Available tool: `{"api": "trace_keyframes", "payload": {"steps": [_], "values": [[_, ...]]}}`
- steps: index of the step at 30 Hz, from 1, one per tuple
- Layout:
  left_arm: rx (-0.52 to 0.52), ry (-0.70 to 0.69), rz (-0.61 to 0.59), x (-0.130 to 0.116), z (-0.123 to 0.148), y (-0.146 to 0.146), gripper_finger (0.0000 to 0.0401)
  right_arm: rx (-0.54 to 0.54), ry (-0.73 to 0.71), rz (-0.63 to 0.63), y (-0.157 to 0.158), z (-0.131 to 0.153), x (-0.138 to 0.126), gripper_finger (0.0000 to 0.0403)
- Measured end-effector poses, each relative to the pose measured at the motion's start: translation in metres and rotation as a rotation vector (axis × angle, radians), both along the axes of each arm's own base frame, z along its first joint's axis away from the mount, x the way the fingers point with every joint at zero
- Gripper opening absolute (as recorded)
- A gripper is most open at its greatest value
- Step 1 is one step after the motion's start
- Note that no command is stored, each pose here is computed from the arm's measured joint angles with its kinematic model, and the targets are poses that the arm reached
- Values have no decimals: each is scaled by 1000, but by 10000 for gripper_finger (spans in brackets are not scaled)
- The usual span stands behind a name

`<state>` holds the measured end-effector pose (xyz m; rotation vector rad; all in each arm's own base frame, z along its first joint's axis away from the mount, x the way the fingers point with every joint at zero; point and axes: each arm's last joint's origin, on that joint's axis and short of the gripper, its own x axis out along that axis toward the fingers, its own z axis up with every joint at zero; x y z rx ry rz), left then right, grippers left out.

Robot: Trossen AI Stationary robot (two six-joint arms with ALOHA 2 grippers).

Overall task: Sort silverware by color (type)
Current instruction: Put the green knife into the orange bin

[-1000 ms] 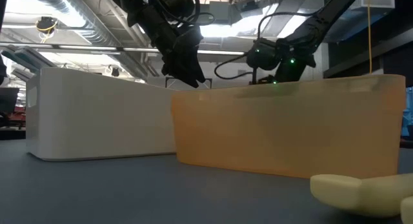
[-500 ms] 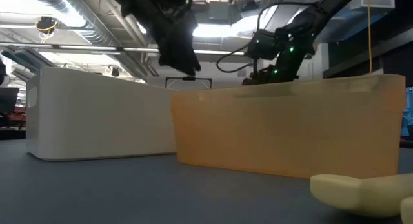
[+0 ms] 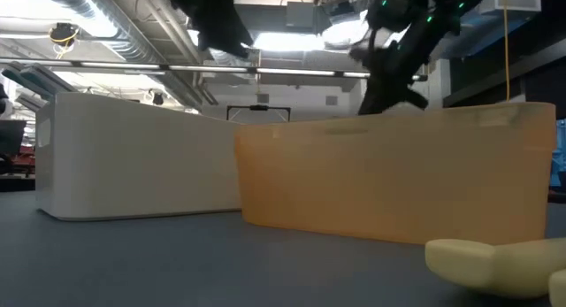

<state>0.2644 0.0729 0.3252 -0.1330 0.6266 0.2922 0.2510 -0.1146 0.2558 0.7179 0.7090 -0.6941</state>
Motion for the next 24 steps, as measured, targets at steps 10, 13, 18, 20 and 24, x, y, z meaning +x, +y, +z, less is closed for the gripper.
{"api": "trace_keyframes", "payload": {"steps": [10,13,18,20,24], "values": [[70,-28,-60,-18,18,-24,206,-12,-200,38,41,44,-19,12],[70,-28,-83,-18,18,-30,206,7,-235,41,55,49,-18,12],[68,-23,-123,-16,18,-39,206,58,-259,48,84,49,-12,12],[67,-20,-140,-16,17,-43,206,75,-271,34,97,49,-11,12],[66,-21,-172,-15,17,-51,206,99,-311,6,125,50,-10,12]]}}
